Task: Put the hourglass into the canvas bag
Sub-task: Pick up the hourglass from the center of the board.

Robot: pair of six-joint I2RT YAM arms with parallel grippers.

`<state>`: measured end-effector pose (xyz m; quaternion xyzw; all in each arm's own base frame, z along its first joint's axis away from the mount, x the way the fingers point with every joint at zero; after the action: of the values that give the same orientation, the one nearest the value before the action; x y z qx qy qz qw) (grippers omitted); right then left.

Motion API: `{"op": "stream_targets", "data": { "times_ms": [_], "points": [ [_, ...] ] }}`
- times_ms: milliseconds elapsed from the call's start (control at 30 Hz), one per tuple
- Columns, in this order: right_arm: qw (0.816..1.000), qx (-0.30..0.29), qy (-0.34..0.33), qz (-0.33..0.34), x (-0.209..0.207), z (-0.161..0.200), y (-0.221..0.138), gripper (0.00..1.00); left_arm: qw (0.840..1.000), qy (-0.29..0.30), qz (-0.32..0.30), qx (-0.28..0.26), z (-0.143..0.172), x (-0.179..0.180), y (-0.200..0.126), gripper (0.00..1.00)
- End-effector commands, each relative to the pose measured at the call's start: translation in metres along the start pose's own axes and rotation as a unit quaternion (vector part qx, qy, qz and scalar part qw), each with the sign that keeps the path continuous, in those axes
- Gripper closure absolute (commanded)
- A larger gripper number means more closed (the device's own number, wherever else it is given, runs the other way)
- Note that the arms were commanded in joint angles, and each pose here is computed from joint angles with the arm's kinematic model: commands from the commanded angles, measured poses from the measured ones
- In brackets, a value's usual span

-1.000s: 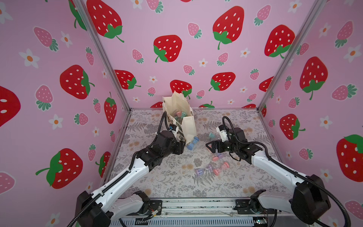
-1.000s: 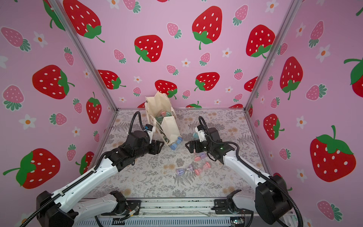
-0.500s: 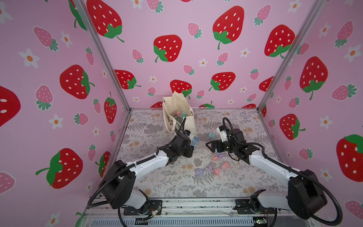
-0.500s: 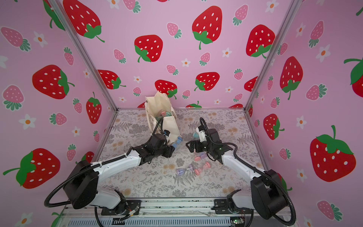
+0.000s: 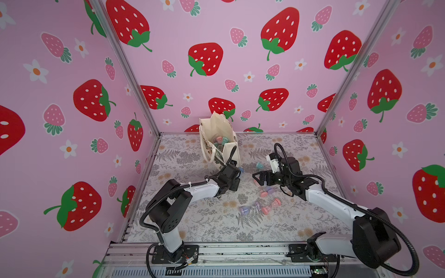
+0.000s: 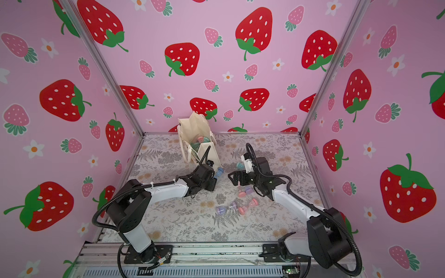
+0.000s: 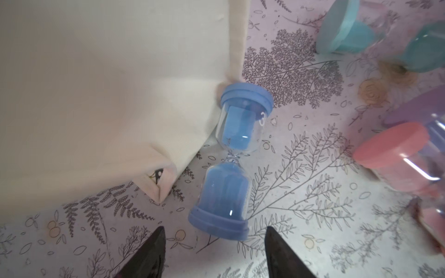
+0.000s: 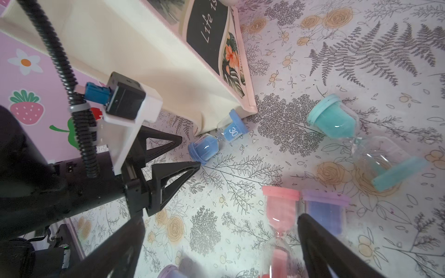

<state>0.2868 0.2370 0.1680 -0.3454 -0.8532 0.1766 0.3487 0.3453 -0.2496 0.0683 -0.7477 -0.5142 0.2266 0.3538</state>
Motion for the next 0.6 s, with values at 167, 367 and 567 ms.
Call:
{"op": "stream_targets", "data": {
  "times_ms": [167,367,567],
  "points": [
    [1.000,-0.012,0.001,-0.008,0.001,-0.004,-0.005,0.01,1.000,0.011,-0.011,-0.024,-0.021,-0.006,0.016,0.36],
    [1.000,-0.012,0.002,-0.009,0.001,-0.004,-0.006,0.01,1.000,0.012,-0.016,-0.014,-0.018,-0.008,0.027,0.38],
    [1.000,-0.016,0.001,-0.009,0.000,-0.007,-0.008,0.01,1.000,0.016,-0.021,-0.003,-0.010,-0.010,0.035,0.42]
  ]
}}
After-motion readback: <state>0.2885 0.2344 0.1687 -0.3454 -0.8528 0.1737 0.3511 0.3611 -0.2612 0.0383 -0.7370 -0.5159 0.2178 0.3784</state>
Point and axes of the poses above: each gripper's point midway between its finger pads, its own y axis out along the fingers, its own x axis along the line the jaws close on, z = x × y, the point moved 2 cm from there along -y, back along the fingers, and after that the axes turned 1 degree about y, right-handed, at the moved point
